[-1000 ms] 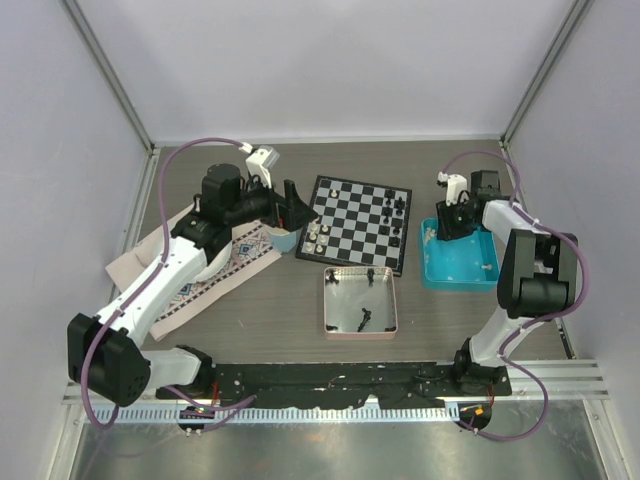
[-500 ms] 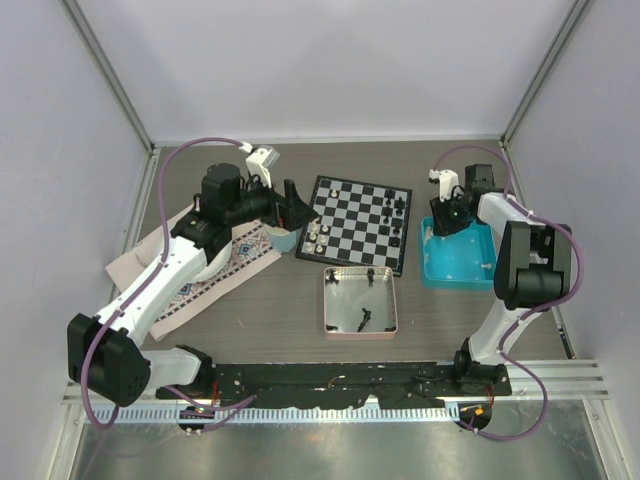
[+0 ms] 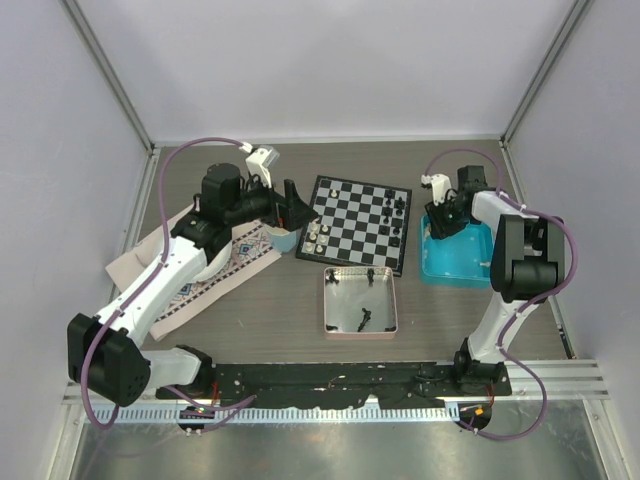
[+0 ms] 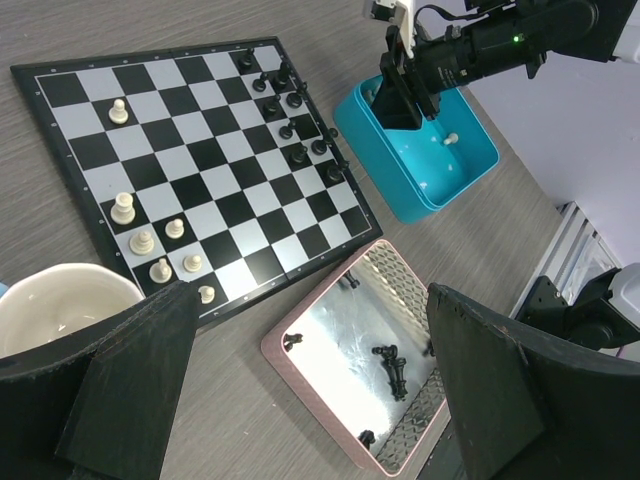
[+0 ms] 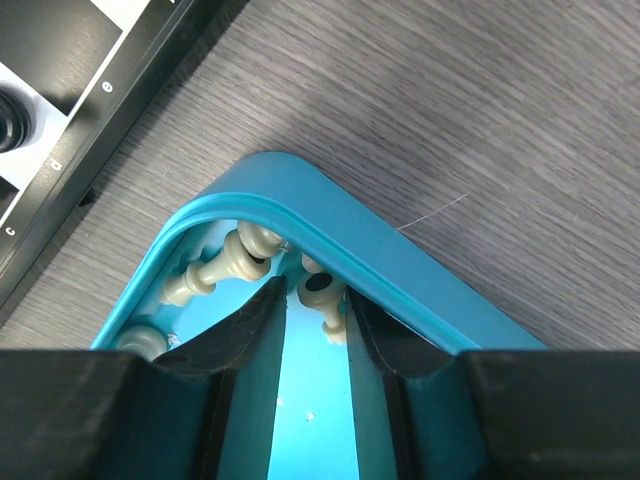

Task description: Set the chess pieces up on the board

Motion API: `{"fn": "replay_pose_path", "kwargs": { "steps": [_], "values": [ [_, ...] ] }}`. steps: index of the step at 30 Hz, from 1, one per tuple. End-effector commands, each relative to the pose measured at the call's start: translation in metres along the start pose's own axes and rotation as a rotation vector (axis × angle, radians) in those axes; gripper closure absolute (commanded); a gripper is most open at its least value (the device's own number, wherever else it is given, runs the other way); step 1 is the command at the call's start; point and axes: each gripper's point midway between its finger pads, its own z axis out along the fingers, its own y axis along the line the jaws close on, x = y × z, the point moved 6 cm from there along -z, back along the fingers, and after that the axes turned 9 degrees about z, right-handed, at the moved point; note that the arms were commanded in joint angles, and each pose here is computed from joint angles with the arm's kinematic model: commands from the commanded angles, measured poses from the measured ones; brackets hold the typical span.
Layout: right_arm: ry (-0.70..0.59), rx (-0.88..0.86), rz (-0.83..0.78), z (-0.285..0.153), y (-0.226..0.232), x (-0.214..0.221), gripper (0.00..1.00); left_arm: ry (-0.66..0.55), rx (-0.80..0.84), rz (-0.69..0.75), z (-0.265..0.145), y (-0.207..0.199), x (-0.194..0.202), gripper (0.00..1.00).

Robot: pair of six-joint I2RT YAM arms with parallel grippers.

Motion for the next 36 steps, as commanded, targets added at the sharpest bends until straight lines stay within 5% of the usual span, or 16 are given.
{"fn": "replay_pose_path", "kwargs": {
  "steps": [1, 7, 15, 26, 36],
  "values": [
    [-0.001, 0.031, -0.048, 0.001, -0.002, 0.0, 0.67, -0.069, 0.035, 0.029, -0.001, -0.007, -0.023, 0.0],
    [0.046, 0.069, -0.028, -0.012, 0.001, 0.014, 0.78, -0.071, 0.04, 0.023, -0.001, -0.008, -0.024, 0.01],
    [0.118, 0.148, 0.113, -0.032, 0.012, 0.044, 0.79, -0.072, 0.055, 0.017, 0.0, -0.01, -0.024, 0.01],
    [0.099, 0.141, 0.147, -0.034, 0.016, 0.042, 0.61, -0.066, 0.068, -0.001, 0.0, -0.01, -0.022, 0.01],
    [0.108, 0.131, 0.072, -0.031, 0.009, 0.034, 0.58, -0.061, 0.067, -0.003, 0.0, -0.01, -0.02, 0.0]
  ]
}}
